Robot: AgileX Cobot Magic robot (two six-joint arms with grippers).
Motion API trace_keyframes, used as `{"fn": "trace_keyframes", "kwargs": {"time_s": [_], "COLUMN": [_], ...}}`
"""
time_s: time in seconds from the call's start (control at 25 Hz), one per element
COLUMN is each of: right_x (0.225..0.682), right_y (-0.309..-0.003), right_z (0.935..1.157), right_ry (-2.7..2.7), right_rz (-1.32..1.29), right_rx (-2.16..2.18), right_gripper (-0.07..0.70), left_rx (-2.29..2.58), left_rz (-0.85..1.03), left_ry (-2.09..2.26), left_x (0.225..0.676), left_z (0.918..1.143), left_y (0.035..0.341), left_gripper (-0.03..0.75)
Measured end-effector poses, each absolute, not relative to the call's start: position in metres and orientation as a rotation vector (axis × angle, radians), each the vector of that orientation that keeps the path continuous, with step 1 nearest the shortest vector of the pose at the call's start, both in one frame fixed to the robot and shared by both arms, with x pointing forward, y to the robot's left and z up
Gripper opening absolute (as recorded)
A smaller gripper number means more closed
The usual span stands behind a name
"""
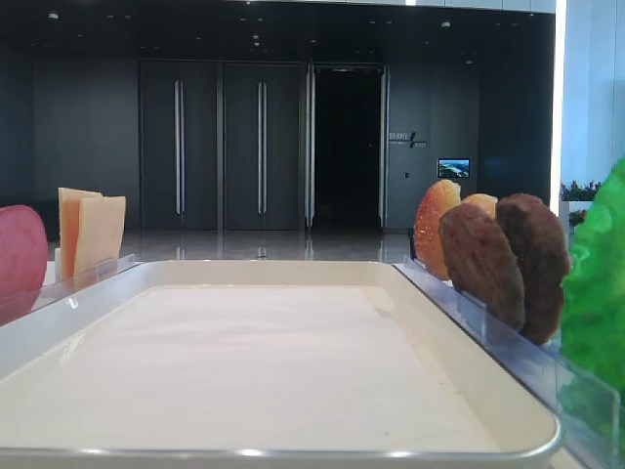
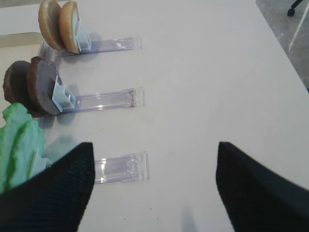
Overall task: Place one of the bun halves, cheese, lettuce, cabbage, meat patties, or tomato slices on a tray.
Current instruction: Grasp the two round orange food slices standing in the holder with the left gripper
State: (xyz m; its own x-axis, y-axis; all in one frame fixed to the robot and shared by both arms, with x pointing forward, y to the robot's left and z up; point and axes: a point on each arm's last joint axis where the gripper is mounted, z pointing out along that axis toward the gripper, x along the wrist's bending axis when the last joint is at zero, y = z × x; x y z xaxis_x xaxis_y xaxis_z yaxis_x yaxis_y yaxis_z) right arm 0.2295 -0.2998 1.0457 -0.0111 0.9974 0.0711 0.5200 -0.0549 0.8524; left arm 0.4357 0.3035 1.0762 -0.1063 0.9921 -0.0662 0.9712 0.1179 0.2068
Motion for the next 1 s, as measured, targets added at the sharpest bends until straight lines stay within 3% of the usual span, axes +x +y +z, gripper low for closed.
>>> {"fn": "trace_keyframes", "kwargs": {"time_s": [1.0], "right_x": [0.229], "right_y": [-0.300], "right_z": [1.046], "right_ry": [1.594], "right_rz": [0.972], "right_rx": [1.640], "right_gripper": [0.527], "left_rx": [1.672], "left_rz": [-0.021], "left_ry": [2.315], "left_x": [0.436], "left_z": [1.078], "left_y": [0.291], "left_gripper": [0.579]}}
